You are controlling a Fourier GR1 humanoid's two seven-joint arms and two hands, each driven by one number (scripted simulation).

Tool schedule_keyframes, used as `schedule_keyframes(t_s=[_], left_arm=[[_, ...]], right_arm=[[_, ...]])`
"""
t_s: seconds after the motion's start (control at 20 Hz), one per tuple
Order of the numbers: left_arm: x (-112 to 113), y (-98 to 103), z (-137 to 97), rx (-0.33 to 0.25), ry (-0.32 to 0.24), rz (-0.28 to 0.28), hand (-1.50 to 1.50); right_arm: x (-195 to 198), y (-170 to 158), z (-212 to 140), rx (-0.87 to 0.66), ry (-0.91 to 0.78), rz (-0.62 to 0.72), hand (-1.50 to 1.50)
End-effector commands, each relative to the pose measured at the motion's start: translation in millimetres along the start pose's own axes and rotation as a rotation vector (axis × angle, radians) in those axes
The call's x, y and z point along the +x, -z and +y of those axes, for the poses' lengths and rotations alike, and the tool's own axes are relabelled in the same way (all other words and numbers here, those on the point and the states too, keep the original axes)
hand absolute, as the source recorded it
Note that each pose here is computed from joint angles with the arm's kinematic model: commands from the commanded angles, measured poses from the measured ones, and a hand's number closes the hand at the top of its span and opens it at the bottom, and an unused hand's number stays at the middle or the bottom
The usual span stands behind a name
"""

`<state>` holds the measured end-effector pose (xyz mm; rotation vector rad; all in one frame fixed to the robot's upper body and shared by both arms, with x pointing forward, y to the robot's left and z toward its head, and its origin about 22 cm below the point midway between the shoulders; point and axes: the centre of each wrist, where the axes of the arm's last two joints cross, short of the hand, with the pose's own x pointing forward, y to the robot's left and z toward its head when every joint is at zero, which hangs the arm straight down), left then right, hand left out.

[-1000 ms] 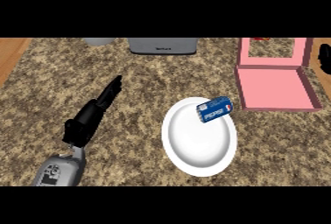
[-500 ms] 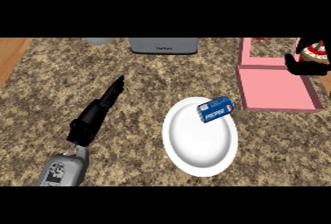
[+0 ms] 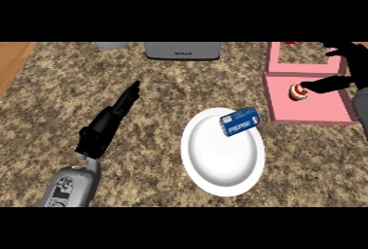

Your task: Pick the cupcake from the plate and place it in the cardboard box

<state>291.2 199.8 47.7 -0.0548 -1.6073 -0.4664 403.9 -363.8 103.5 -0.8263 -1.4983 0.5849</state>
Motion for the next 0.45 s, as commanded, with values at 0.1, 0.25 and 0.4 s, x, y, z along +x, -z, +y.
schedule_keyframes(t_s=[0.1, 0.25, 0.4], left_arm=[[-4.8, -6.6, 4.5, 0.027, -0.014, 0.024, 0.00], [0.4, -7.4, 8.5, -0.008, -0.007, 0.014, 0.00], [-5.7, -20.8, 1.7, 0.006, -0.003, 0.003, 0.00]], right_arm=[[-10.4, -2.8, -11.7, -0.197, 0.329, -0.072, -1.50], [-23.8, 0.2, -38.6, -0.241, 0.488, -0.047, -1.50], [-56.2, -14.8, -83.7, -0.312, 0.573, -0.038, -1.50]])
